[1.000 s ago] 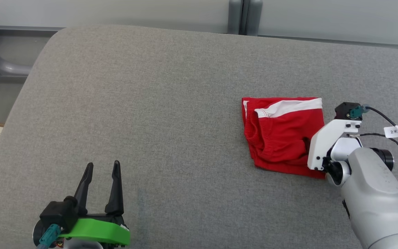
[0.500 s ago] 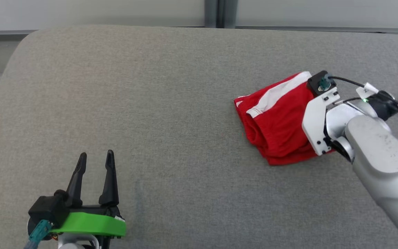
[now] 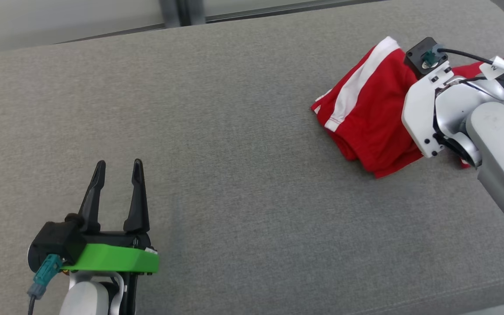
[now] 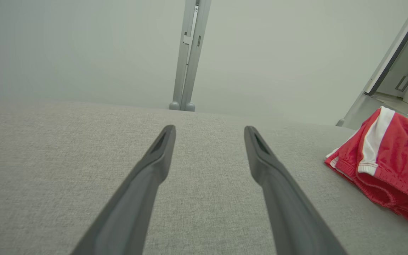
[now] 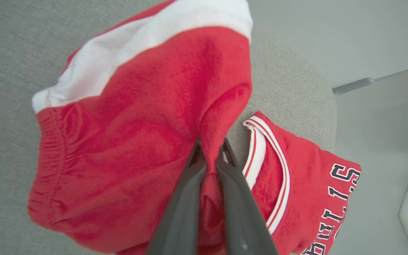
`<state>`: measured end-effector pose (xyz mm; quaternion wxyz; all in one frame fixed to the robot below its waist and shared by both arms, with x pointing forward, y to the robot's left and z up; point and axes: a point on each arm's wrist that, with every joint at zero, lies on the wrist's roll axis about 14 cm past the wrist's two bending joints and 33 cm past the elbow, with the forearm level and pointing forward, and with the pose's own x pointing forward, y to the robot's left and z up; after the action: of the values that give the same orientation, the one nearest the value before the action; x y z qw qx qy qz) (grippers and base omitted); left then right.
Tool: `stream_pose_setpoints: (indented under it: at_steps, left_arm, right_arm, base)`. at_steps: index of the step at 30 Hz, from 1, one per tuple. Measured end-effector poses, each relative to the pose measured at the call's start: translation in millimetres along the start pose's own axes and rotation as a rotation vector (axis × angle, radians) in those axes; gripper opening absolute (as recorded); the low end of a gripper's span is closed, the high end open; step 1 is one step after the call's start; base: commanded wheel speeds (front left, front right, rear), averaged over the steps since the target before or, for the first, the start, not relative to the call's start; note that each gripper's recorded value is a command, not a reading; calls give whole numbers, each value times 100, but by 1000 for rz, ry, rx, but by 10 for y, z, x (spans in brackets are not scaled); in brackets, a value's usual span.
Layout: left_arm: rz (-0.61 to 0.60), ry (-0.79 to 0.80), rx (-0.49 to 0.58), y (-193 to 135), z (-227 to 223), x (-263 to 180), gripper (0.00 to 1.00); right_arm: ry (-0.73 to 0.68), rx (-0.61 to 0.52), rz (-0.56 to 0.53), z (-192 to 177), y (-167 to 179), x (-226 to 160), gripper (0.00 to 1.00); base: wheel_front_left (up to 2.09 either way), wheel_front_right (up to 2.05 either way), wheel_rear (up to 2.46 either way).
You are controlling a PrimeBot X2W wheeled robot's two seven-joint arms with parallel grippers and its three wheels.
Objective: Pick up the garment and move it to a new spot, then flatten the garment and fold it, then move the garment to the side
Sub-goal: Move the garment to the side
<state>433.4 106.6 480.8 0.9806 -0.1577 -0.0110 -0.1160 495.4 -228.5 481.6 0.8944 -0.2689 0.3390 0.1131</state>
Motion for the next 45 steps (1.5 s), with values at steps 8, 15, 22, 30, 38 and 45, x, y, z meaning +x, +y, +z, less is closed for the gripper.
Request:
stream_pose_setpoints:
  at_steps: [8,15,22,30,38,45]
  left_arm:
    - [-120,28,-13,-356,-220,319,100]
    - [-175,51,-20,-496,-402,448,100]
    - [-170,47,5,-383,-419,485,100]
    - [-110,39,42,-116,-359,428,100]
    - [-42,14,80,75,-187,309,100]
    - [15,5,107,163,-36,62,100]
  right_arm:
    - [60,52,-173,-505,-657,-76,0]
    - [123,72,-284,-914,-1055,-5,0]
    - [151,73,-374,-1148,-1380,76,0]
    - [173,148,-431,-1375,-1483,208,100]
    - [0,200,-433,-1095,-1293,227,100]
    - [-316,331,-367,-656,-779,104,100]
  base:
    - [0,0,0]
    - [0,0,0]
    - [0,0,0]
    - [0,0,0]
    - [0,0,0]
    - [0,0,0]
